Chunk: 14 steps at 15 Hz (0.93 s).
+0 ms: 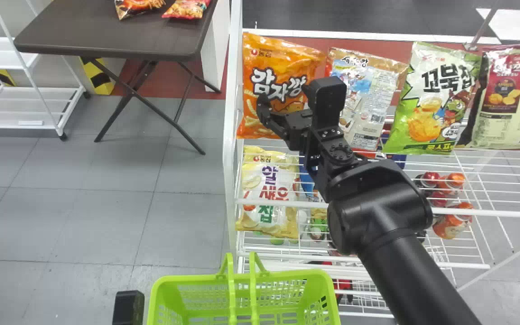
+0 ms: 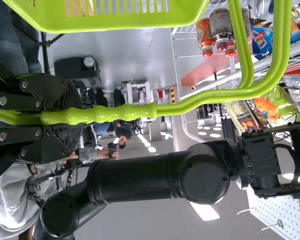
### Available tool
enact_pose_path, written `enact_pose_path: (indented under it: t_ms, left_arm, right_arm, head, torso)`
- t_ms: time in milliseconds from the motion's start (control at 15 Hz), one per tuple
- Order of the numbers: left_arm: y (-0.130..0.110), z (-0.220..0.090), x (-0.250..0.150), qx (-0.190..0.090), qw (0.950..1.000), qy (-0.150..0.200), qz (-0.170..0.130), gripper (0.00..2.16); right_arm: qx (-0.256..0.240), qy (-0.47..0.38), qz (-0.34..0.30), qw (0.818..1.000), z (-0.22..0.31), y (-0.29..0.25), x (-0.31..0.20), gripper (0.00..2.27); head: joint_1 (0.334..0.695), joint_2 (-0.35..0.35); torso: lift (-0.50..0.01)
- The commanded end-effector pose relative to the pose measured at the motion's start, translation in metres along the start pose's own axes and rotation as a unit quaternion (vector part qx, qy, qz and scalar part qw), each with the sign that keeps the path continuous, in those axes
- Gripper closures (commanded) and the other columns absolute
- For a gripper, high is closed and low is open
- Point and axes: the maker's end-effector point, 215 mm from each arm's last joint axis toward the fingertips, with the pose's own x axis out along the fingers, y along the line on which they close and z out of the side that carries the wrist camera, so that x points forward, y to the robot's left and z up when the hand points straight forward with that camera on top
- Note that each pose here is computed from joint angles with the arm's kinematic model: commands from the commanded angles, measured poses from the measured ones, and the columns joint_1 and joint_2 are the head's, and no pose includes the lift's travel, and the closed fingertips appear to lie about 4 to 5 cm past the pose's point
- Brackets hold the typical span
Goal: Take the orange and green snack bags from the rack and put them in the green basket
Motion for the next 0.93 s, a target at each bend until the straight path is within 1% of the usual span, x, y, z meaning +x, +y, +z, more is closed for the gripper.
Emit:
enact_pose_path:
  t_ms: [0, 67, 133, 267, 333, 400, 467, 533, 667, 733, 867]
  left_arm:
    - [0.001, 0.002, -0.001, 0.004, 1.0000, -0.003, 0.000, 2.15]
    - [0.001, 0.003, 0.000, 0.007, 1.0000, -0.005, -0.001, 2.15]
    - [0.001, 0.004, 0.000, 0.007, 1.0000, -0.005, -0.001, 2.15]
    - [0.003, 0.005, -0.001, 0.006, 1.0000, -0.007, -0.001, 2.15]
    - [0.003, 0.005, 0.000, 0.006, 1.0000, -0.007, -0.002, 2.15]
    - [0.003, 0.007, 0.000, 0.008, 0.9999, -0.007, -0.001, 2.15]
    - [0.004, 0.008, 0.001, 0.008, 0.9999, -0.007, 0.000, 2.15]
    - [0.004, 0.008, 0.002, 0.007, 0.9999, -0.007, 0.000, 2.15]
    - [0.004, 0.008, 0.004, 0.007, 1.0000, -0.006, -0.001, 2.15]
    - [0.005, 0.008, 0.004, 0.008, 1.0000, -0.006, 0.000, 2.15]
    - [0.004, 0.008, 0.006, 0.008, 1.0000, -0.005, 0.000, 2.15]
  right_arm:
    - [0.003, 0.005, 0.011, 1.000, -0.002, 0.002, 0.005, 0.22]
    - [0.010, 0.006, 0.017, 1.000, -0.002, 0.003, 0.007, 0.22]
    - [0.011, 0.011, 0.025, 1.000, -0.004, 0.006, 0.008, 0.29]
    - [0.011, 0.021, 0.040, 0.999, -0.008, 0.012, 0.009, 0.59]
    - [0.012, 0.023, 0.042, 0.999, -0.009, 0.012, 0.009, 0.80]
    - [0.012, 0.024, 0.043, 0.999, -0.010, 0.013, 0.008, 1.34]
    - [0.013, 0.020, 0.042, 0.999, -0.008, 0.014, 0.006, 1.75]
    - [0.010, 0.016, 0.042, 0.999, -0.005, 0.015, 0.004, 1.96]
    - [0.007, 0.002, 0.034, 0.999, 0.005, 0.014, 0.000, 2.19]
    - [0.009, -0.004, 0.030, 0.999, 0.008, 0.013, -0.003, 2.25]
    - [0.017, -0.014, 0.022, 1.000, 0.015, 0.008, -0.011, 2.25]
  head:
    - [0.695, -0.015]
    - [0.695, -0.011]
    - [0.695, -0.008]
    - [0.695, 0.001]
    - [0.695, 0.004]
    - [0.695, 0.007]
    - [0.695, 0.009]
    - [0.695, 0.008]
    - [0.695, 0.007]
    - [0.695, 0.006]
    - [0.695, -0.001]
  torso:
    - [0.000]
    - [0.000]
    - [0.000]
    - [0.000]
    - [0.000]
    - [0.000]
    - [0.000]
    - [0.000]
    - [0.000]
    - [0.000]
    - [0.000]
